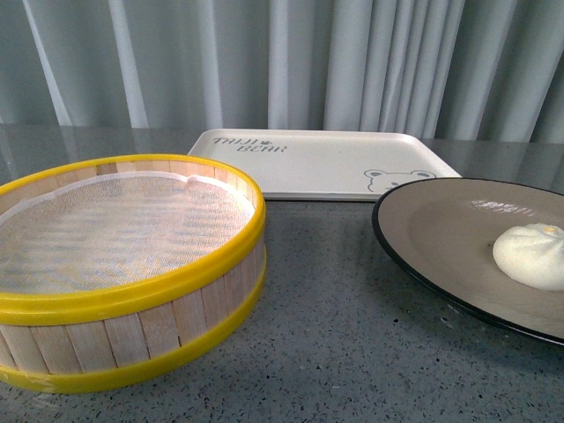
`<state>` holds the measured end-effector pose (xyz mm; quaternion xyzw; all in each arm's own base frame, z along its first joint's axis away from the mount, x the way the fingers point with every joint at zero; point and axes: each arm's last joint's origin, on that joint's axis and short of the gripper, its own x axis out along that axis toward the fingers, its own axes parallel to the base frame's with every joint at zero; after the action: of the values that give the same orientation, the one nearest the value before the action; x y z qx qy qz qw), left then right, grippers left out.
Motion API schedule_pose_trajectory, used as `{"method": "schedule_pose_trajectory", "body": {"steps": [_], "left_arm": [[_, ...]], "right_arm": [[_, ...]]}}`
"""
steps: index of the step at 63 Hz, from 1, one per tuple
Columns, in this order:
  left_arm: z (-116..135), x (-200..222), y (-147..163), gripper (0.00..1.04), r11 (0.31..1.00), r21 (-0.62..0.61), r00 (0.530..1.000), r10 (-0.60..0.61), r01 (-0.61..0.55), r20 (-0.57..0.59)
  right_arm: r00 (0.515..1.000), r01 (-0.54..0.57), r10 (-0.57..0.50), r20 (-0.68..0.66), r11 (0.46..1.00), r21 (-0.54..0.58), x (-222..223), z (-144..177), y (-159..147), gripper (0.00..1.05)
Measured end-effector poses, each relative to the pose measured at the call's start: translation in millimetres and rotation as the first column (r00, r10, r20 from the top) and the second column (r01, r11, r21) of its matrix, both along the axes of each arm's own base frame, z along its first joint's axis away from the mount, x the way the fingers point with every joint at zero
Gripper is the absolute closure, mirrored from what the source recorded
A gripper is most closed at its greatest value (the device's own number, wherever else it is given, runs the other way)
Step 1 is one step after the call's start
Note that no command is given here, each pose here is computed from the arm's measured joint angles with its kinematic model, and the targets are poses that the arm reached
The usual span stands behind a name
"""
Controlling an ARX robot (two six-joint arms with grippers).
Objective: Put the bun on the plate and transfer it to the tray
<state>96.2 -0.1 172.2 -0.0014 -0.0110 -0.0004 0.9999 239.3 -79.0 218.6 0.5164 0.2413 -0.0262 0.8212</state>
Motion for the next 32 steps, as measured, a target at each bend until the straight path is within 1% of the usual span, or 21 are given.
{"method": "schedule_pose_trajectory", "body": {"steps": [9,22,32], "left_arm": [[0.0,0.0,0.0,0.07,1.000,0.000,1.000,0.000,0.000,0.000],[0.0,0.0,0.0,0.07,1.000,0.000,1.000,0.000,0.000,0.000],[0.0,0.0,0.0,0.07,1.000,0.000,1.000,0.000,0.000,0.000]], "right_arm": [[0.998,-0.015,0.019,-0.055,0.998,0.055,6.5,-10.0,6.1,0.09],[0.996,-0.047,0.053,-0.074,0.996,0.082,11.5,-14.3,16.0,0.09],[0.991,-0.089,0.098,-0.088,0.991,0.098,14.7,-20.6,31.1,0.09]]}}
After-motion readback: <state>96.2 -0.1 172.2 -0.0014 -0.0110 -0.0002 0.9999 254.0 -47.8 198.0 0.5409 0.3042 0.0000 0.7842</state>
